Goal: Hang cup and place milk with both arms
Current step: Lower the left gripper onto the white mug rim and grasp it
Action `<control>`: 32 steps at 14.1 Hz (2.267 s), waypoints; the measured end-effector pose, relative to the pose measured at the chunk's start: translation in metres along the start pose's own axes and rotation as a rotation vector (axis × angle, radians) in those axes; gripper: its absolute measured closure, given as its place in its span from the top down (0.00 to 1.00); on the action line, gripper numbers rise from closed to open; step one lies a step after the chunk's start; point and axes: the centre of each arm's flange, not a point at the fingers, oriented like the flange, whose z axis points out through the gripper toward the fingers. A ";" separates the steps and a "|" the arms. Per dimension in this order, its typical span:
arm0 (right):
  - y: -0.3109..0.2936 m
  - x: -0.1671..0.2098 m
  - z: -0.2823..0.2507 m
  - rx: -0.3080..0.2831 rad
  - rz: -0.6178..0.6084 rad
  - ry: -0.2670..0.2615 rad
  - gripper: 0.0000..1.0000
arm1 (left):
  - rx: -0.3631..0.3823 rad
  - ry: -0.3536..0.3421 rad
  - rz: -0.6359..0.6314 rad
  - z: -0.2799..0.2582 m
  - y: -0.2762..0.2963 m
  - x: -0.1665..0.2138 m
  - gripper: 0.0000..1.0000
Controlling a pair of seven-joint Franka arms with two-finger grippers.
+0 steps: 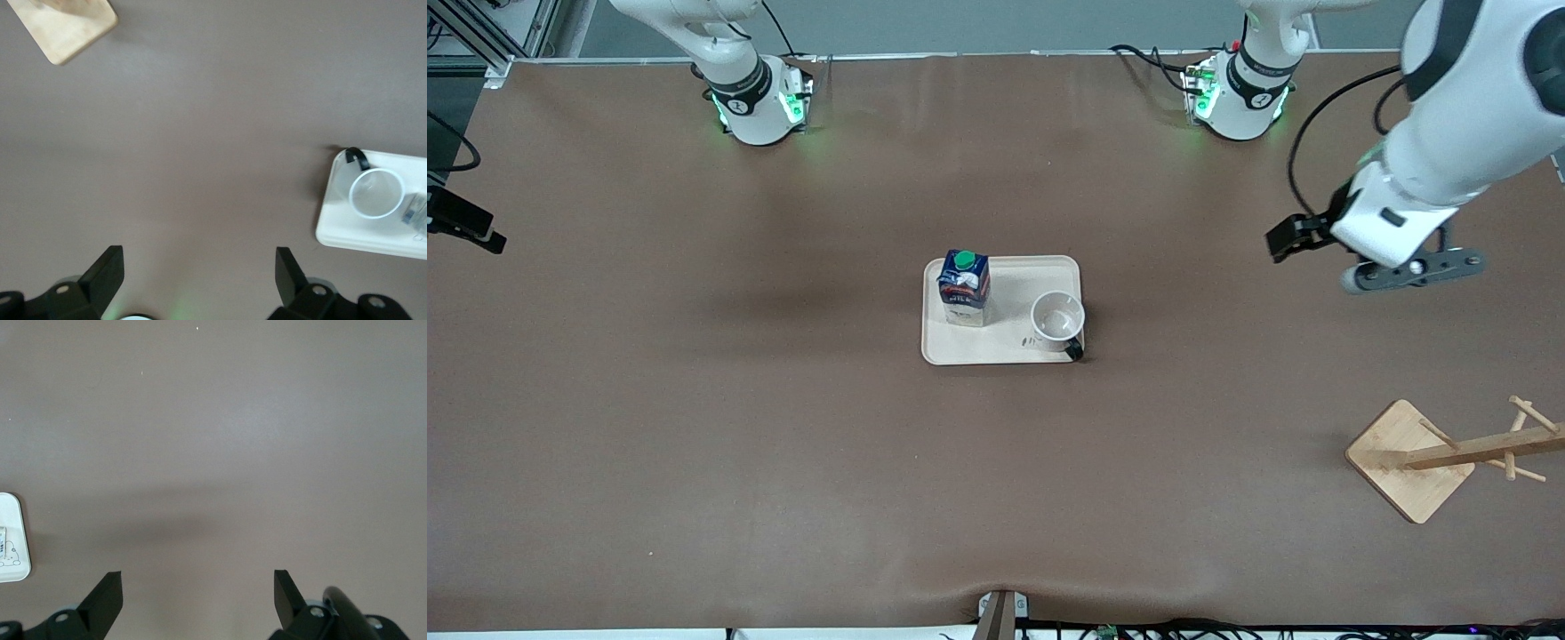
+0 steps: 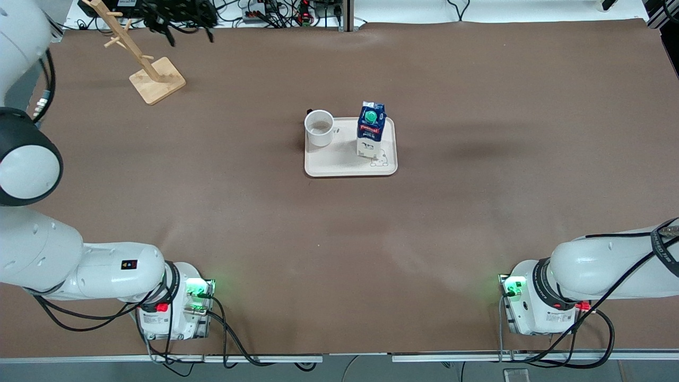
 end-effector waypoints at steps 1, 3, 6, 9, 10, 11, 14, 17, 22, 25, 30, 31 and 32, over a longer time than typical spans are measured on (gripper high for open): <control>0.000 0.000 0.000 0.000 0.000 0.000 1.00 | -0.001 -0.004 -0.015 0.010 0.012 -0.002 1.00; 0.000 0.000 0.000 0.000 0.000 0.000 1.00 | -0.010 -0.004 -0.076 0.032 0.037 -0.004 1.00; 0.000 0.000 0.000 0.000 0.000 0.000 1.00 | -0.036 -0.012 -0.143 0.074 0.081 -0.001 1.00; 0.000 0.000 0.000 0.001 0.000 0.000 1.00 | -0.060 -0.021 -0.198 0.119 0.120 -0.003 1.00; -0.001 0.000 0.000 0.002 -0.001 0.000 1.00 | -0.070 -0.018 -0.210 0.136 0.129 -0.005 1.00; -0.002 0.000 0.000 0.003 -0.003 0.000 1.00 | -0.080 -0.015 -0.219 0.157 0.135 -0.009 1.00; -0.005 0.001 0.000 0.003 -0.009 0.001 1.00 | -0.107 -0.009 -0.258 0.223 0.151 -0.029 1.00; -0.007 0.001 0.000 0.003 -0.012 0.004 1.00 | -0.129 -0.010 -0.287 0.260 0.174 -0.053 1.00; -0.011 0.012 0.020 0.002 -0.020 -0.030 1.00 | -0.167 -0.016 -0.286 0.294 0.199 -0.066 0.71; -0.015 0.020 0.036 0.003 -0.026 -0.058 1.00 | -0.199 -0.007 -0.296 0.314 0.200 -0.059 0.56; -0.028 0.029 0.059 0.004 -0.047 -0.099 1.00 | -0.218 -0.007 -0.300 0.335 0.202 -0.053 0.05; -0.029 0.030 0.061 0.004 -0.048 -0.105 1.00 | -0.221 0.005 -0.292 0.332 0.204 -0.052 0.05; -0.030 0.029 0.064 0.006 -0.049 -0.116 1.00 | -0.223 0.017 -0.281 0.328 0.206 -0.050 0.05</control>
